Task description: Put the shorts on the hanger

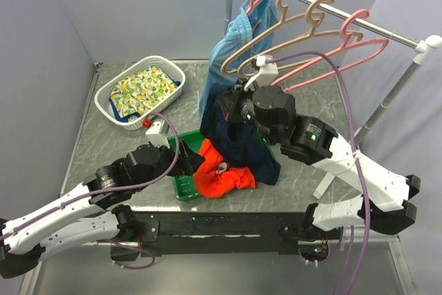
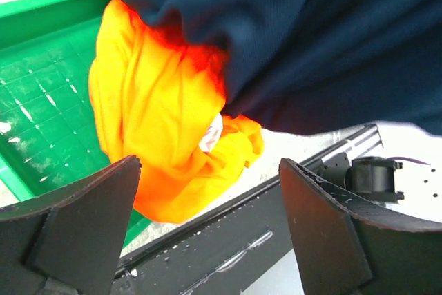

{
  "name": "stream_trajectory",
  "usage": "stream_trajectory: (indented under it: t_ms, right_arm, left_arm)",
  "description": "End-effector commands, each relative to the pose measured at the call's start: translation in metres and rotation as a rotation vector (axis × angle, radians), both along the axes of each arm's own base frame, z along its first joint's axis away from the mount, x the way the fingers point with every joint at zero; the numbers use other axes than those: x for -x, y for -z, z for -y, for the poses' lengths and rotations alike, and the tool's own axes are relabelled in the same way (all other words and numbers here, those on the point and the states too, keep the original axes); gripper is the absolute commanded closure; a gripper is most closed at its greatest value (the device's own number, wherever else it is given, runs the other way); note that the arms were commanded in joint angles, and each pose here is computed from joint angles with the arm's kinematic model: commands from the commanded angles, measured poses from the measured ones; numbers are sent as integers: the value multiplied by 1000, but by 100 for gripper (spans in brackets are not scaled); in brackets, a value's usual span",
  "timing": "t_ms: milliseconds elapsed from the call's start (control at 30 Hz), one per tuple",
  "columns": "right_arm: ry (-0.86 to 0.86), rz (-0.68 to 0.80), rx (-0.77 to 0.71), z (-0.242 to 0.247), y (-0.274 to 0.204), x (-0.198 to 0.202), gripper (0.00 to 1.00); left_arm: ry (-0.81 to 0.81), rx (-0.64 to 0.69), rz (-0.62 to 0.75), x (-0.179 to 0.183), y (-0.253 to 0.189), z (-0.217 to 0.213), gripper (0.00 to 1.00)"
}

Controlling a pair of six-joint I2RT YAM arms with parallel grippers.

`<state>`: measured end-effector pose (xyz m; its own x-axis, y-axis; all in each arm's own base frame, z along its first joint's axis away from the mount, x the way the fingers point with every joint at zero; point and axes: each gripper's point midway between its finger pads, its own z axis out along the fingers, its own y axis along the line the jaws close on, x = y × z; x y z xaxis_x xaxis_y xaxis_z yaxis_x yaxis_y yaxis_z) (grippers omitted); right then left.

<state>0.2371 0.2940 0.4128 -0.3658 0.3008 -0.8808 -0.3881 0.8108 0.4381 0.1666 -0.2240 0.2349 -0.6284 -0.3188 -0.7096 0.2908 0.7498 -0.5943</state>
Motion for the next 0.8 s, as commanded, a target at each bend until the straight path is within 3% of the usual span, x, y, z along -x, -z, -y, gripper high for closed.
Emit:
stream_trajectory:
  t_ms: [0, 233, 533, 667, 767]
  right_arm:
    - [53, 131, -102, 7, -70, -8, 100]
    - [115, 209, -141, 32, -117, -8, 100]
    - [97, 264, -217, 61, -156, 11, 100]
    - [-9, 280, -255, 58, -168, 29, 100]
    - [-179, 296, -259, 46, -175, 54, 100]
  left_arm:
    - [56, 51, 50, 5, -20, 5, 16]
    - [134, 87, 51, 13, -22, 19, 19]
    - [187, 108, 57, 9, -21, 42, 12]
    - [218, 94, 59, 5, -18, 58, 12]
    - [186, 83, 66, -1, -22, 56, 14]
